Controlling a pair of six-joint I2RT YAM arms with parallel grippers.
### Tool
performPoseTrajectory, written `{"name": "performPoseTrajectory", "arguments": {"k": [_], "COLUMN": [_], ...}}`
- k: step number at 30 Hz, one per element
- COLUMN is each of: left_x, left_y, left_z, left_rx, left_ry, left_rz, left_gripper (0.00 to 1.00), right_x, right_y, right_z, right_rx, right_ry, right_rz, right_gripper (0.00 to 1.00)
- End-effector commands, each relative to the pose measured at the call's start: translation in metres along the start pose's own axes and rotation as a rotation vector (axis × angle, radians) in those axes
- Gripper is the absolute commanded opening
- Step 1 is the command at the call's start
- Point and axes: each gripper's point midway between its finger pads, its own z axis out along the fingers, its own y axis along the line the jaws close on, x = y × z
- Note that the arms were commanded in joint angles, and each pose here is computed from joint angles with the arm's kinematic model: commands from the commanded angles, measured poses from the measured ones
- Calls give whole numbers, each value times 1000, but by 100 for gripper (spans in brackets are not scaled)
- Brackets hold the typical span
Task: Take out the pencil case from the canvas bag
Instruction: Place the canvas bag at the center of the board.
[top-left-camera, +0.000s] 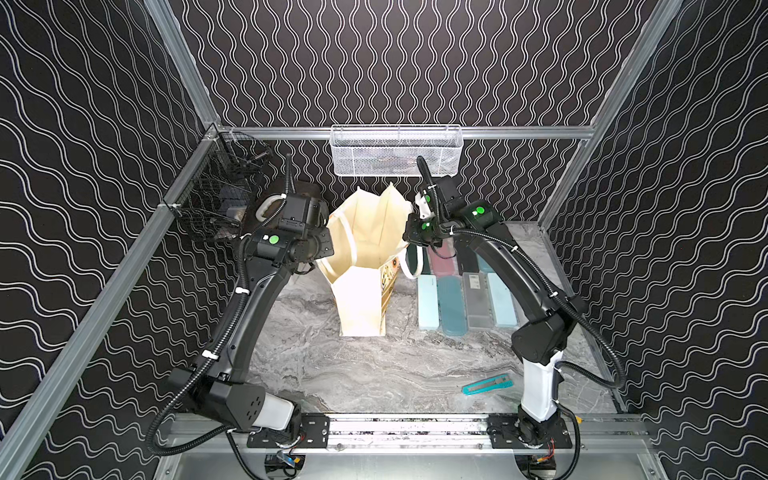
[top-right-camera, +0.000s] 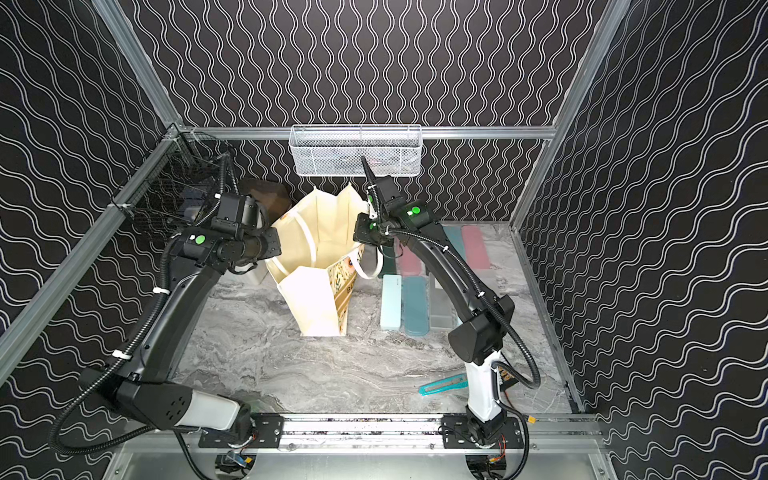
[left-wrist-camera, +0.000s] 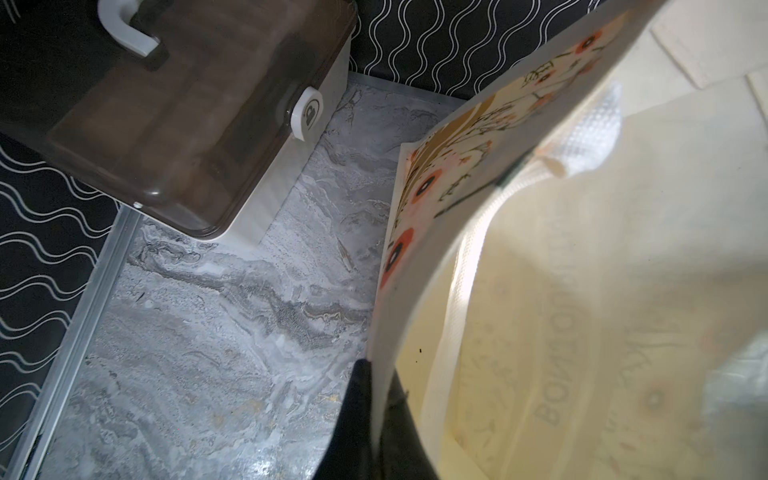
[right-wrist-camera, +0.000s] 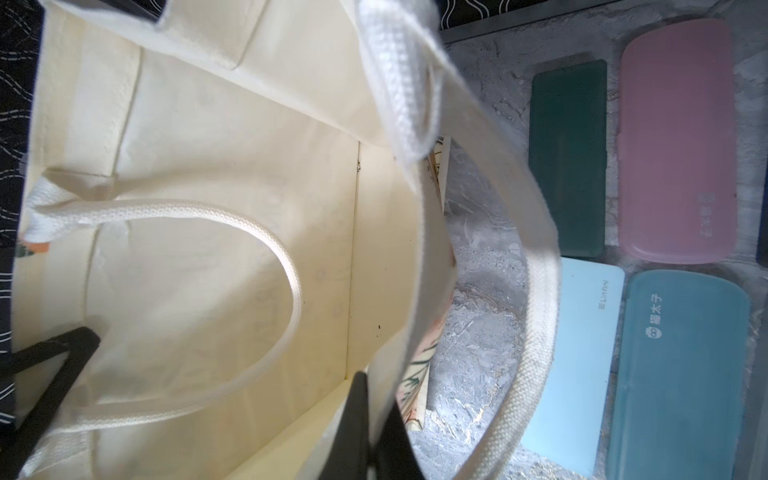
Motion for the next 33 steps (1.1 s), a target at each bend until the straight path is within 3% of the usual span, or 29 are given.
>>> {"name": "performPoseTrajectory", "arguments": {"k": [1, 6, 11, 13, 17, 18, 21, 23, 26, 33], "left_x": [-6, 1, 6, 4, -9, -14, -27, -34, -41, -10], "left_y": [-6, -4, -4, -3, 0, 1, 2, 5, 12, 48], "left_z": [6, 18, 28, 26, 14, 9, -11, -27, -55, -93], "left_rx": [30, 41, 67, 73, 80, 81, 91, 92, 96, 22], "left_ry": [-26, -2, 26, 23, -17, -32, -89, -145, -252, -421], "left_rz": [-22, -44, -55, -62, -63, -58, -36, -21, 10, 84], "left_gripper": [0, 5, 21, 31, 64, 76, 91, 99, 99, 99], "right_x": [-5, 5, 7, 5, -1, -4, -12, -22, -30, -29], "right_y": [-1, -6, -5, -2, 4, 6, 9, 14, 9, -41], "right_z": [12, 31, 38, 36, 25, 20, 6, -22, -51, -105], "right_rx": [-10, -15, -31, -41, -62, -70, -89, -111, -107, -48], "right_ry": [-2, 50, 65, 62, 37, 26, -8, -64, -148, -375], "right_rz": [-16, -3, 3, 0, -6, -9, -15, -29, -48, -43], "right_gripper": [0, 4, 18, 25, 41, 47, 72, 85, 99, 99]}}
